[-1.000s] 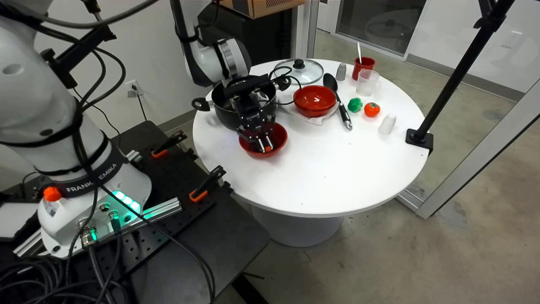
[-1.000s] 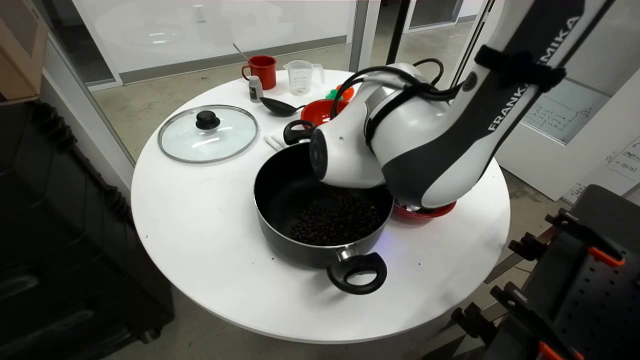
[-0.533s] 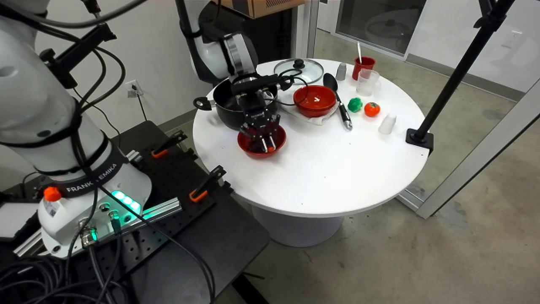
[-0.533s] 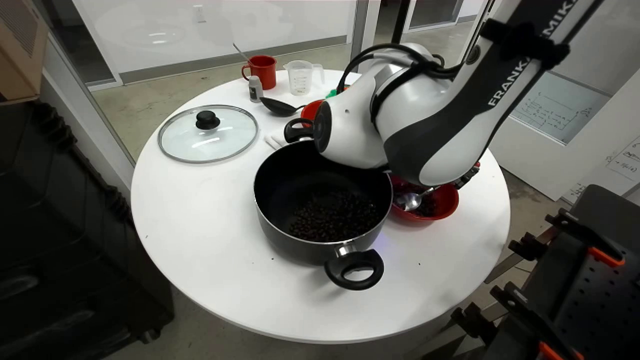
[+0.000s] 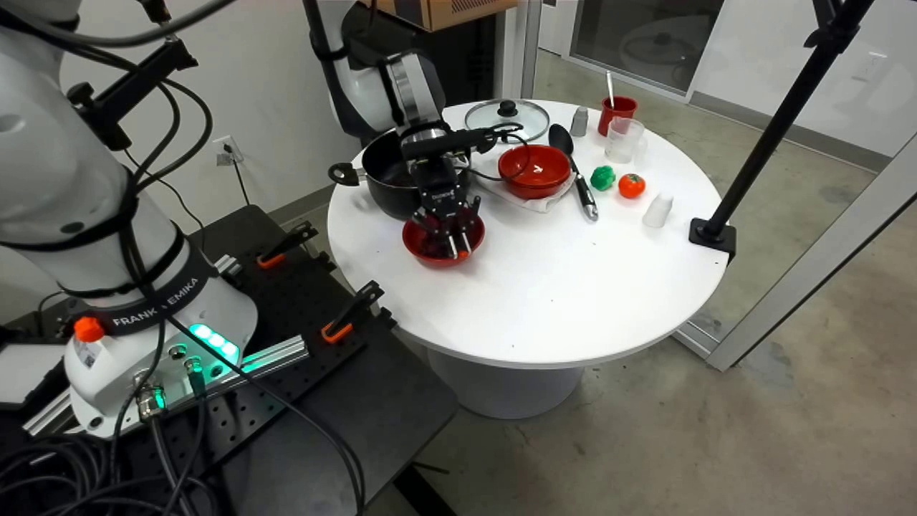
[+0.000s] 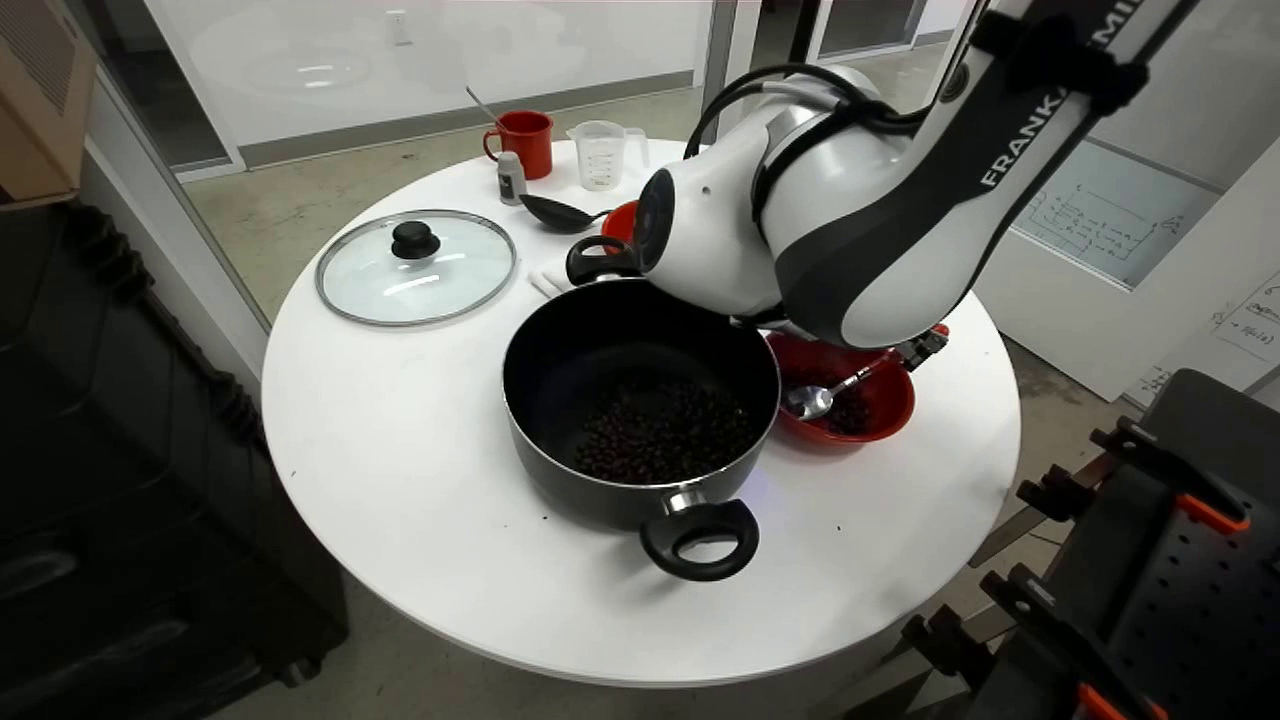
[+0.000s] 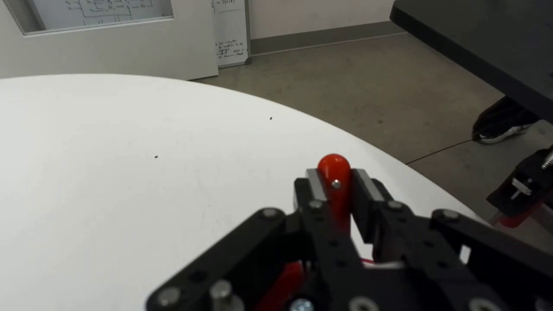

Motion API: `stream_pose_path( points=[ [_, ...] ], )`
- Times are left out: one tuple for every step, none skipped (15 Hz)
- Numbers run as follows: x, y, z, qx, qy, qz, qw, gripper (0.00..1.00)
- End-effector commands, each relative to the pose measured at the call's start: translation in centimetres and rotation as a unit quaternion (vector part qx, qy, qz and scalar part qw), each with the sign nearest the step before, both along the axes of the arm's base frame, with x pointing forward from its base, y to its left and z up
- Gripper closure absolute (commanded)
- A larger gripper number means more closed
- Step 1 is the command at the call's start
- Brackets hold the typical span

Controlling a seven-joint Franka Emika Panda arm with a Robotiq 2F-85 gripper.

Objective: Use the spoon to transfer one spoon of contents from the orange bowl to the black pot

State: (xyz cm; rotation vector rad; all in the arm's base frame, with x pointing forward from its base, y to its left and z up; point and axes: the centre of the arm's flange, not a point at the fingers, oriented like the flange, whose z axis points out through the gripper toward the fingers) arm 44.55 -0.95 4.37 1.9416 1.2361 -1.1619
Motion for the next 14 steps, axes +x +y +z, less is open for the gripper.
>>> stream_pose_path(
  points=[
    [0.0, 0.1, 0.3, 0.045, 0.007, 0.022, 0.9987, 0.95],
    [0.0, 0.2, 0.4, 0.051, 0.009, 0.027, 0.9983, 0.95],
    [0.0, 0.1, 0.4, 0.057, 0.012, 0.032, 0.9978, 0.95],
    [0.0, 0.0, 0.4, 0.060, 0.014, 0.036, 0.9974, 0.95],
    [-0.1, -0.2, 0.5, 0.063, 0.016, 0.039, 0.9971, 0.95],
    [-0.1, -0.4, 0.6, 0.067, 0.017, 0.040, 0.9968, 0.95],
    [-0.1, -0.7, 0.7, 0.069, 0.018, 0.041, 0.9966, 0.95],
    [-0.1, -0.9, 0.8, 0.071, 0.019, 0.041, 0.9965, 0.95],
    [-0.2, -1.2, 0.9, 0.074, 0.019, 0.041, 0.9963, 0.95],
    [-0.2, -1.5, 1.0, 0.076, 0.018, 0.039, 0.9961, 0.95],
    [-0.3, -1.8, 1.1, 0.078, 0.017, 0.038, 0.9961, 0.95],
    [-0.4, -2.1, 1.3, 0.081, 0.016, 0.037, 0.9959, 0.95],
    [-0.5, -2.5, 1.5, 0.082, 0.014, 0.035, 0.9959, 0.95],
    [-0.7, -2.9, 1.6, 0.084, 0.013, 0.033, 0.9959, 0.95]
  ],
)
